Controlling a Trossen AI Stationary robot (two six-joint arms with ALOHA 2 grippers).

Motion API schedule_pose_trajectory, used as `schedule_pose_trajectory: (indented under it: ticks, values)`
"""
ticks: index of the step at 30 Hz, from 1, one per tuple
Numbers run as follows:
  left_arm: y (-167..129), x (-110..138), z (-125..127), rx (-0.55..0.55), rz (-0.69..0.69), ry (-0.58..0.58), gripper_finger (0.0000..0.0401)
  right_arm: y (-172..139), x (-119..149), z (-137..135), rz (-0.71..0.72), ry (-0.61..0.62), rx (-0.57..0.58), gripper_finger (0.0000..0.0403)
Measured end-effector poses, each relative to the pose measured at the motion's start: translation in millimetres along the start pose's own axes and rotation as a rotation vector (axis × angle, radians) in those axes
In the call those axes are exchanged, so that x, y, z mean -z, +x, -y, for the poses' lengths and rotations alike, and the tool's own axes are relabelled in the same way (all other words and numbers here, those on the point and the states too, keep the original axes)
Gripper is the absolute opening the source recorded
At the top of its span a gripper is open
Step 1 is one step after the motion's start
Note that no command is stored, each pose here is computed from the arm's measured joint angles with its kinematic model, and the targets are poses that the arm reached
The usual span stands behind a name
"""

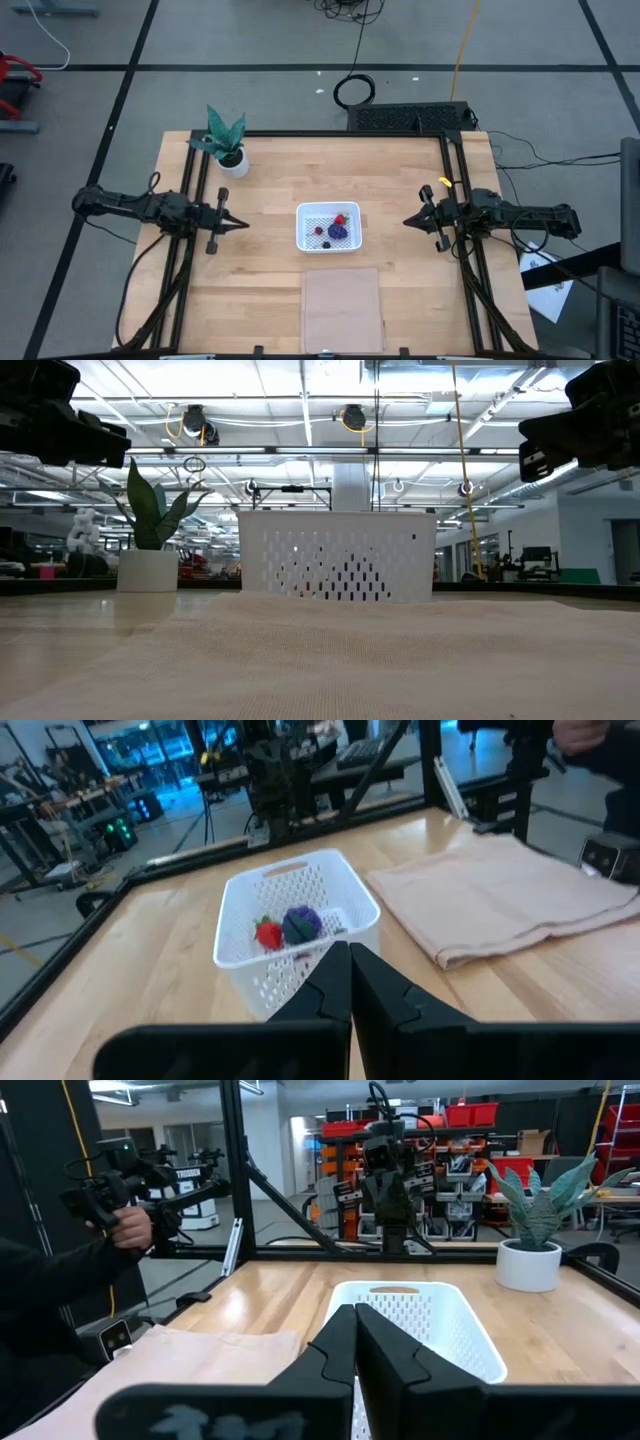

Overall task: Pick and placing Produce into tupperware
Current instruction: Return to home position

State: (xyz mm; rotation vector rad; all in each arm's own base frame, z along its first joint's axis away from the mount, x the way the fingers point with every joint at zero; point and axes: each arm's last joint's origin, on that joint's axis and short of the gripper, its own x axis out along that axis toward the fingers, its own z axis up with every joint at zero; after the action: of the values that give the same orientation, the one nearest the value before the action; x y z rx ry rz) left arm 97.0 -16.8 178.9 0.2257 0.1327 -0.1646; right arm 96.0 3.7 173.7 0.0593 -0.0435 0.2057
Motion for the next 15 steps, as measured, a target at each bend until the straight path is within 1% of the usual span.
schedule_pose_trajectory:
  ticks: [3, 15]
  values:
    - [0.0, -2.1, -0.4, -0.002, 0.022, 0.0, 0.0, 0.0, -0.5, -0.1, 0.005, 0.001, -0.001, 0.0]
    - [0.0, -1.6, -0.2, 0.0, 0.017, -0.012, 0.0, 0.0, -1.7, -0.2, 0.017, 0.022, -0.003, 0.0]
